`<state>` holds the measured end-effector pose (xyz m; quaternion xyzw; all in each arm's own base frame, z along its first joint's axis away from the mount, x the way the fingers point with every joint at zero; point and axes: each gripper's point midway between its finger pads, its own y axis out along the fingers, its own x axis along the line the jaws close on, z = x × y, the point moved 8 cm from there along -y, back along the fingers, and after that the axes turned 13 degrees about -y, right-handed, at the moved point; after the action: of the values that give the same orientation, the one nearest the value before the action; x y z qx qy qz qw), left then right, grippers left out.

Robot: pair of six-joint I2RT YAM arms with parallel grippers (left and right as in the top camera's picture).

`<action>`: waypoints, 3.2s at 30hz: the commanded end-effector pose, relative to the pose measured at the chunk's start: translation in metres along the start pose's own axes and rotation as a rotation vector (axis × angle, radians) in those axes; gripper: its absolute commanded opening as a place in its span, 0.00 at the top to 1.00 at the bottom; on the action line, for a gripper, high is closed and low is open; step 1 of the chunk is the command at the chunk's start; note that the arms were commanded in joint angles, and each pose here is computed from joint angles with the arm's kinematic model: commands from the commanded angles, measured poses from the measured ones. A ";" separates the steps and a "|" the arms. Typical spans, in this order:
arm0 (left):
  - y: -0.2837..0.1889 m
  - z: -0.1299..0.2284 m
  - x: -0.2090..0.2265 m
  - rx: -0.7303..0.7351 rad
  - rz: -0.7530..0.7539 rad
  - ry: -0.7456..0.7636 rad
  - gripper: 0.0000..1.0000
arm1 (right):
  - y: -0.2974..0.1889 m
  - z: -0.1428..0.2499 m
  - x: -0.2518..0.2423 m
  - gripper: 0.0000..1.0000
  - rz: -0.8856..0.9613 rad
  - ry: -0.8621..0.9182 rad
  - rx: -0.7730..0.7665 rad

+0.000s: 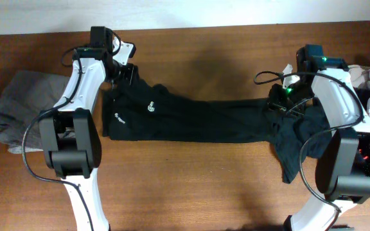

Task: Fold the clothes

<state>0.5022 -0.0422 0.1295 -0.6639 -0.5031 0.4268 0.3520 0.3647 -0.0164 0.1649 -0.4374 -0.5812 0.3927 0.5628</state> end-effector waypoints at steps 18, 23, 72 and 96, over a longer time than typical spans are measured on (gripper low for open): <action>-0.001 0.009 0.002 0.071 -0.120 0.050 1.00 | -0.012 -0.001 0.008 0.58 -0.006 -0.027 -0.034; -0.035 0.009 0.008 0.078 -0.132 -0.063 0.99 | -0.012 0.000 0.008 0.58 -0.006 -0.027 -0.034; -0.111 0.083 0.008 0.489 -0.307 -0.250 0.99 | -0.011 -0.001 0.008 0.58 -0.002 -0.027 -0.033; -0.066 0.040 -0.044 0.177 -0.027 -0.093 0.97 | 0.011 -0.018 0.031 0.73 -0.016 -0.049 -0.073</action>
<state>0.4429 -0.0417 0.1976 -0.5702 -0.5371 0.4957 0.3751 0.3801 0.0000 0.1659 -0.4494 -0.6073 0.3814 0.5326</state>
